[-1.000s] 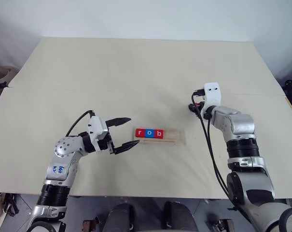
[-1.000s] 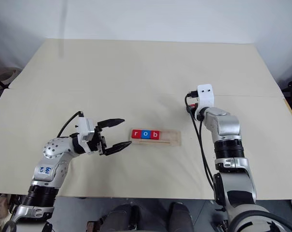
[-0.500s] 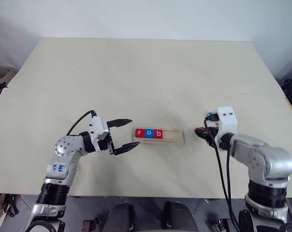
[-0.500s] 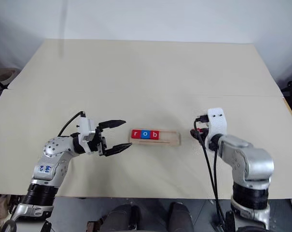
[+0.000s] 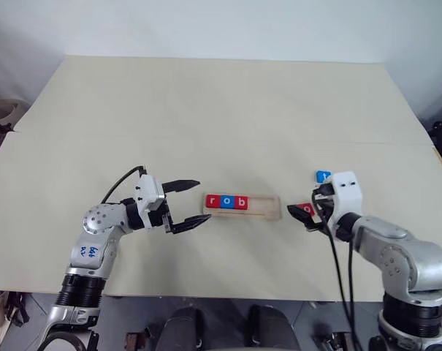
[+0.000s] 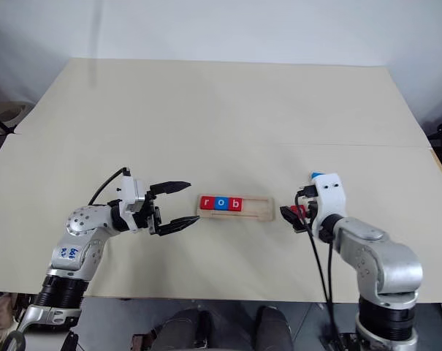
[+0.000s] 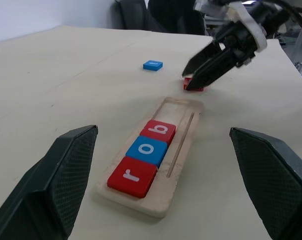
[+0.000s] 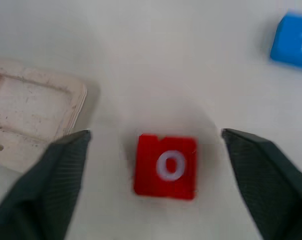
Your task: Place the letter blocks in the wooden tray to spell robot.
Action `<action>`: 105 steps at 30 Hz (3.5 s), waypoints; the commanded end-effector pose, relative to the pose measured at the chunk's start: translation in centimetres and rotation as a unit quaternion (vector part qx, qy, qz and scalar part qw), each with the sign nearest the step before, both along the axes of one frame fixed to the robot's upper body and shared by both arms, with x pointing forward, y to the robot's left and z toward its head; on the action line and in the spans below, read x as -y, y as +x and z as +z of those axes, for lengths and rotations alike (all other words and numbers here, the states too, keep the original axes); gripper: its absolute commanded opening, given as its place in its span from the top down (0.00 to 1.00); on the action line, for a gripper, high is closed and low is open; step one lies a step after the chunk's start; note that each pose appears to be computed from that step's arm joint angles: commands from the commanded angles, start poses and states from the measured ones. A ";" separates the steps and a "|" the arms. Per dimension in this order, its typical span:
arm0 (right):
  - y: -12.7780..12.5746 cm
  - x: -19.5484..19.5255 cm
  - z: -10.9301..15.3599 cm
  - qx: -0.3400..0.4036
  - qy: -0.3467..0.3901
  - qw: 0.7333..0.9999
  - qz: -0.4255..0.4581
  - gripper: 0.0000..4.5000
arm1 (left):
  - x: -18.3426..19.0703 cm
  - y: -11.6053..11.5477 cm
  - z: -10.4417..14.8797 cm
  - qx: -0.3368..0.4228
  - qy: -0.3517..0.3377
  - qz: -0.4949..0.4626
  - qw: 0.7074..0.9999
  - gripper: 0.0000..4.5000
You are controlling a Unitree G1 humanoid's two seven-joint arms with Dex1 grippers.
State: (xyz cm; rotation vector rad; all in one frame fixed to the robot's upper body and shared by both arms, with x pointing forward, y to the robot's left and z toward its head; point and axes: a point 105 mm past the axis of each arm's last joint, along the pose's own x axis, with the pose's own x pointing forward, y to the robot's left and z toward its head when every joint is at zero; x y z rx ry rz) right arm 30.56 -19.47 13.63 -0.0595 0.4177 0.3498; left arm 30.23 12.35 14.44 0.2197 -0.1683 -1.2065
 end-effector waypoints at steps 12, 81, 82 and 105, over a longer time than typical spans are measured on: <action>-0.4 2.8 2.2 0.096 -0.128 0.914 0.373 0.01 | -0.2 -1.2 0.8 0.016 0.011 -0.032 0.999 0.00; 3.3 -4.3 2.6 0.072 -0.121 0.871 0.471 0.00 | 0.3 -1.7 0.9 0.025 0.014 -0.022 0.999 0.00; 3.2 -3.9 2.7 0.076 -0.120 0.874 0.464 0.00 | 0.3 -1.7 0.9 0.024 0.014 -0.022 0.999 0.00; 4.0 -5.6 0.0 0.053 -0.125 0.883 0.449 0.99 | 0.5 -1.3 1.1 0.024 0.013 -0.028 0.999 0.00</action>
